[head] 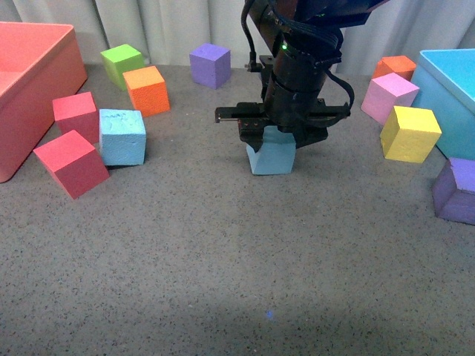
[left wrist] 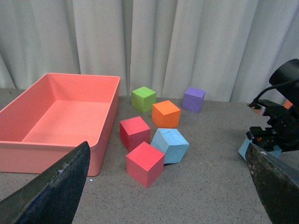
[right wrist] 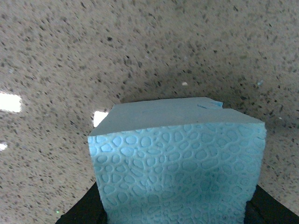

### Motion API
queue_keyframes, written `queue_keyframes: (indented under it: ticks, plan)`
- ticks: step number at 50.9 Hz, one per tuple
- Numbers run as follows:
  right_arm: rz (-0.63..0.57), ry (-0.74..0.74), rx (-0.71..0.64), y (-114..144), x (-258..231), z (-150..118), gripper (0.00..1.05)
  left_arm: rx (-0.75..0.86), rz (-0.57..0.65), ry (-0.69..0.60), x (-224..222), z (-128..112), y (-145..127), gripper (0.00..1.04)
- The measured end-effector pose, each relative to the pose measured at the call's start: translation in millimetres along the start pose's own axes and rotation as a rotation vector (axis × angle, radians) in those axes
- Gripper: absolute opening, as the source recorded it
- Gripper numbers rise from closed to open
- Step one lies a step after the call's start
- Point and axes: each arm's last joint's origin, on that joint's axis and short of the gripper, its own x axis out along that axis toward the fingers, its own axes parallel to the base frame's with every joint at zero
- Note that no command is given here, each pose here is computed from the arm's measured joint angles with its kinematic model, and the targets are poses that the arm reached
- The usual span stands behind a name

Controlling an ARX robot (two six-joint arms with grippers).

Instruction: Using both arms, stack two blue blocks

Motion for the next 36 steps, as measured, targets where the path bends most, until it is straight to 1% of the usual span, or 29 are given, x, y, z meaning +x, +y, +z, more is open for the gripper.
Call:
queue_keyframes:
  ticks: [13, 16, 22, 24, 26, 30, 32, 36]
  plan:
    - [0.014, 0.002, 0.003, 12, 2, 2, 0.46, 0.0, 0.0, 0.0, 0, 0, 0, 0.98]
    - [0.016, 0.003, 0.005, 14, 3, 1, 0.56, 0.0, 0.0, 0.0, 0, 0, 0, 0.98]
    - [0.033, -0.008, 0.01, 14, 4, 1, 0.7, 0.0, 0.0, 0.0, 0, 0, 0, 0.98]
    - [0.035, -0.014, 0.013, 14, 4, -1, 0.77, 0.0, 0.0, 0.0, 0, 0, 0, 0.98]
    - [0.037, -0.018, 0.013, 13, 4, -2, 0.81, 0.0, 0.0, 0.0, 0, 0, 0, 0.98]
    - [0.055, -0.048, 0.013, 12, 0, -5, 0.95, 0.0, 0.0, 0.0, 0, 0, 0, 0.98]
    - [0.062, -0.071, 0.013, 12, -4, -5, 0.97, 0.0, 0.0, 0.0, 0, 0, 0, 0.98]
    - [0.079, -0.137, 0.011, 8, -23, -4, 0.94, 0.0, 0.0, 0.0, 0, 0, 0, 0.98]
